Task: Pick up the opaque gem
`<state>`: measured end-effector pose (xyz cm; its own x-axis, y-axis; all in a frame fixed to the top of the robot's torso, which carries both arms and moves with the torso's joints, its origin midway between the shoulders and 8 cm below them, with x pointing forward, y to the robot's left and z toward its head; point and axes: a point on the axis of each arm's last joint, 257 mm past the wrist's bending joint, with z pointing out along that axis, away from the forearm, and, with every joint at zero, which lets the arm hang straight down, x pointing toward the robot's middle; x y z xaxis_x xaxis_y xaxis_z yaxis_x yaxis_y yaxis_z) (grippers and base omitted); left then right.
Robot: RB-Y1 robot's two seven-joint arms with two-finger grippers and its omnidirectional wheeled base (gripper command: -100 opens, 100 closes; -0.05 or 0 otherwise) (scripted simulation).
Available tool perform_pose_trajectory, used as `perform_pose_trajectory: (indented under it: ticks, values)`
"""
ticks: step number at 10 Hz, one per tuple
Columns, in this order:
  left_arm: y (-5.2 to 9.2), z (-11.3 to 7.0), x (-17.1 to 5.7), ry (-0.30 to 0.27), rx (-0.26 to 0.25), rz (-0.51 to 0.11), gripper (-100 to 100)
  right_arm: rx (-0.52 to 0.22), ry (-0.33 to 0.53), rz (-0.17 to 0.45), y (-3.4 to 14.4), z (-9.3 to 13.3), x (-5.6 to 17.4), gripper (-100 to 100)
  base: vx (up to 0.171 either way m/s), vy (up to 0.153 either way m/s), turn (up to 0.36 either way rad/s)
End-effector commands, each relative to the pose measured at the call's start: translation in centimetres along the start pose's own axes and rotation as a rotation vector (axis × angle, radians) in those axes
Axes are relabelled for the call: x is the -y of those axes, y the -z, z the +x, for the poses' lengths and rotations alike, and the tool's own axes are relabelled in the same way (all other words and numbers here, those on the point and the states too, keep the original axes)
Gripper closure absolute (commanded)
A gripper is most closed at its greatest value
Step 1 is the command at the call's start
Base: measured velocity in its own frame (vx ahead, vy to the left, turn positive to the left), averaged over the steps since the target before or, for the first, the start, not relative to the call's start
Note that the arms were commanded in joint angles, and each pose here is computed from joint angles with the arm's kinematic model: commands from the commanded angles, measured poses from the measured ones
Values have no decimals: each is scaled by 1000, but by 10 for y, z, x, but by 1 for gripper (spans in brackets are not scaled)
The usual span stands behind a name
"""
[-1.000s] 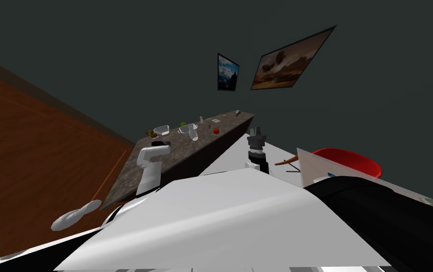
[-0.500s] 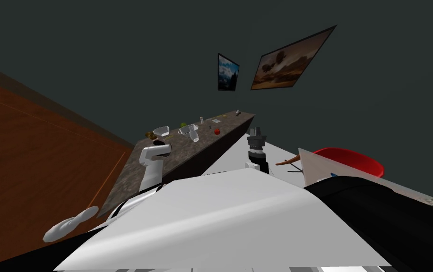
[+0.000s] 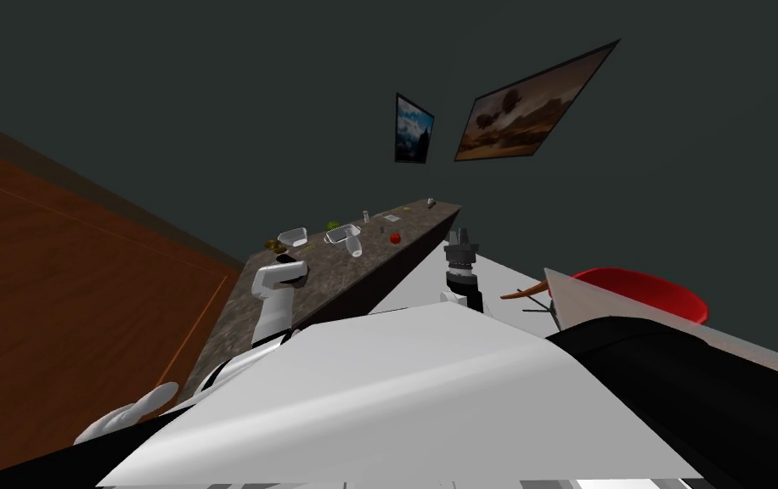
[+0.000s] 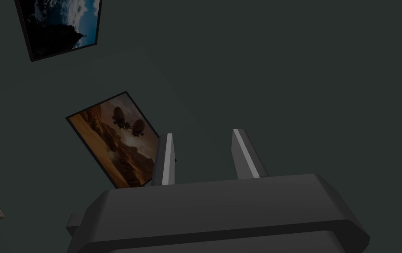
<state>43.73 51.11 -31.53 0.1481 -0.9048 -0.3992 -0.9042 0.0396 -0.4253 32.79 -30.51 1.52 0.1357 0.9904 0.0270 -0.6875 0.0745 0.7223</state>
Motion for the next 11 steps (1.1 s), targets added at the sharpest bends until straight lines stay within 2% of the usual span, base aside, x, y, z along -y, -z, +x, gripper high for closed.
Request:
perform_pose_trajectory:
  ticks: [1, 2, 5, 8, 9, 11]
  values:
    - [0, 0, 0, 0, 0, 0, 0, 0, 0, 0, 0, 0, 0, 0, 7, 12, -2]
    - [-5, 0, 1, 9, 5, -4, -100, 0, 0, 0, 0, 0, 0, 0, -11, 20, -70]
    - [-17, -1, 2, 30, 18, -14, -100, 0, 0, 0, 0, 0, 0, 0, -41, 41, -96]
    - [-20, -1, 2, 34, 21, -17, -100, 0, 0, 0, 0, 0, 0, 0, -35, 23, -45]
    - [-20, -1, 2, 35, 21, -16, 100, 0, 0, 0, 0, 0, 0, 0, -5, 1, 8]
    - [-20, -1, 3, 37, 21, -14, 100, 0, 0, 0, 0, 0, 0, 0, 0, 0, 0]
